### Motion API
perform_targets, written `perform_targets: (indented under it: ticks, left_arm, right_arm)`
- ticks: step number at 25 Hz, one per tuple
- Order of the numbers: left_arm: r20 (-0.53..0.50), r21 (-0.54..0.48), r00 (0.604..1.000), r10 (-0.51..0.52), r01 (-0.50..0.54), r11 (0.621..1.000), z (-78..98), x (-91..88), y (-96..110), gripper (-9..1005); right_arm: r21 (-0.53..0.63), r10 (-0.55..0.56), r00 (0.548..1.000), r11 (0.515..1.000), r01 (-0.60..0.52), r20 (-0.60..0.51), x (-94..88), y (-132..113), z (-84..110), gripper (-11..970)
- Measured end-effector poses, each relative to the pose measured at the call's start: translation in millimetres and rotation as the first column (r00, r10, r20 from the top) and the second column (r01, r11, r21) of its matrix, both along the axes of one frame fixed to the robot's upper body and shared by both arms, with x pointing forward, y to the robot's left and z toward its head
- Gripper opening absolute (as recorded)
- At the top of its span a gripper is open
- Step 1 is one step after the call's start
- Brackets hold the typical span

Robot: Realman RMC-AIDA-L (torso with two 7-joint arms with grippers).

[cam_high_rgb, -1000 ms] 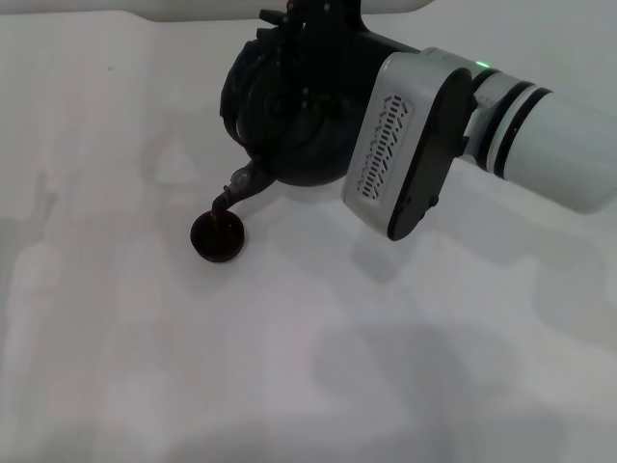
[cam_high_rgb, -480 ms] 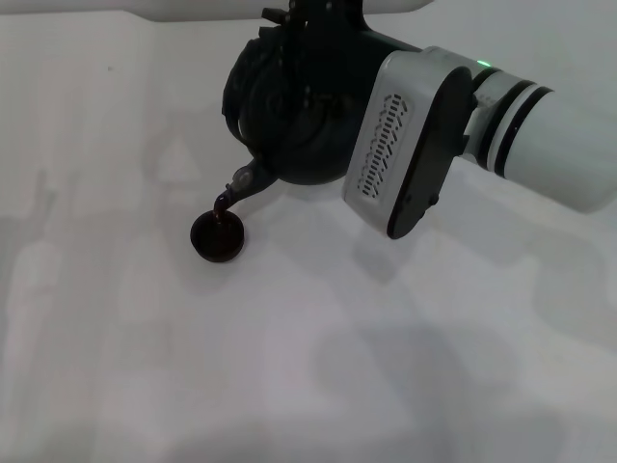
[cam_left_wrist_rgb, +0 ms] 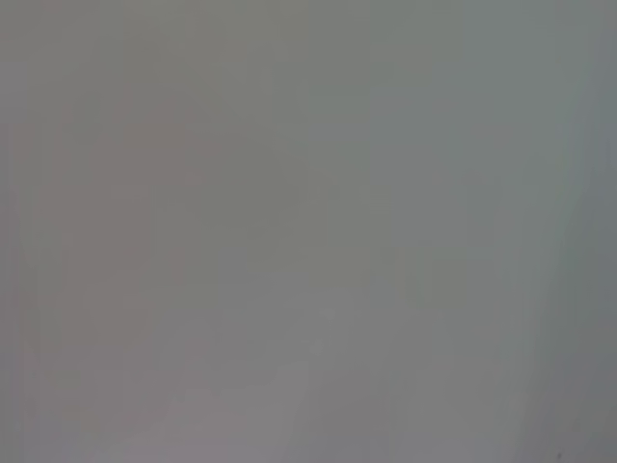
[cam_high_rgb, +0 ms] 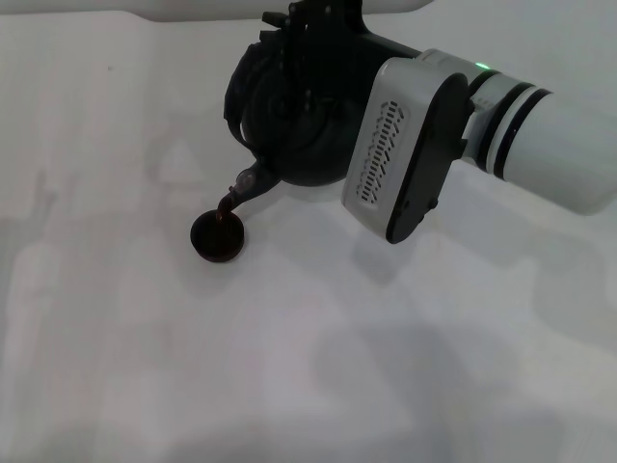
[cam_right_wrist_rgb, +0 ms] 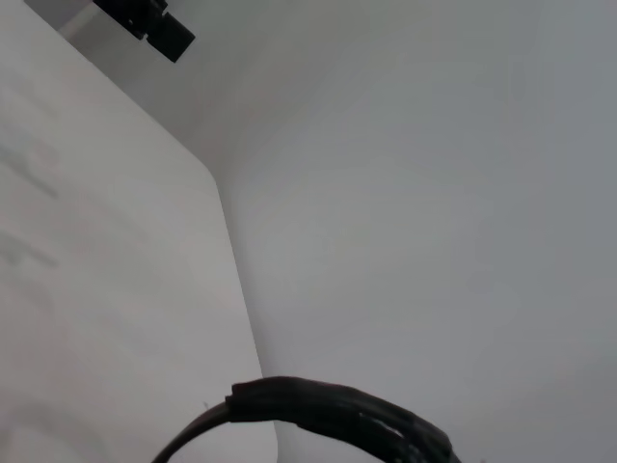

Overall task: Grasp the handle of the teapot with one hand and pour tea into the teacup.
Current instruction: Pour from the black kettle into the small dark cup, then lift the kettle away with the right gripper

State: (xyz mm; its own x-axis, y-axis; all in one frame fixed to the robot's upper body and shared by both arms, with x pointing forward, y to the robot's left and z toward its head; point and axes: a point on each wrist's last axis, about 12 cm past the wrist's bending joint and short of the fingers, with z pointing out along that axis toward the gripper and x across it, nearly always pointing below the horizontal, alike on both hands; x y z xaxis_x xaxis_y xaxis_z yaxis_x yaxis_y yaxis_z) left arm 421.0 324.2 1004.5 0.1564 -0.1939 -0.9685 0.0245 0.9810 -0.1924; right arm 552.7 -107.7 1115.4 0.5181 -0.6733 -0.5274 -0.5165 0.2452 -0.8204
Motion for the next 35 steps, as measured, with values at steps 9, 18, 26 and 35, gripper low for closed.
perform_targets:
  ticks: [9,18,26,35]
  left_arm:
    - [0.000,0.000,1.000,-0.002,0.002,1.000,0.1,0.3,0,875]
    - [0.002,0.001,1.000,-0.001,0.001,1.000,0.4,0.7,0,875]
    - [0.003,0.003,1.000,-0.001,0.001,1.000,0.5,0.8,0,875]
    - [0.003,0.005,1.000,-0.001,0.001,1.000,0.7,0.9,1,876]
  right_arm:
    - [-0.032,0.012,1.000,0.999,-0.011,0.021,-1.9,3,0.0,99]
    - [-0.026,0.004,1.000,1.000,-0.004,0.018,-1.6,2,0.6,98]
    - [0.018,-0.024,0.999,1.000,0.024,-0.027,-0.1,-3,-2.1,97]
    - [0.144,-0.030,0.991,0.988,0.048,-0.129,-0.7,-10,-10.0,98]
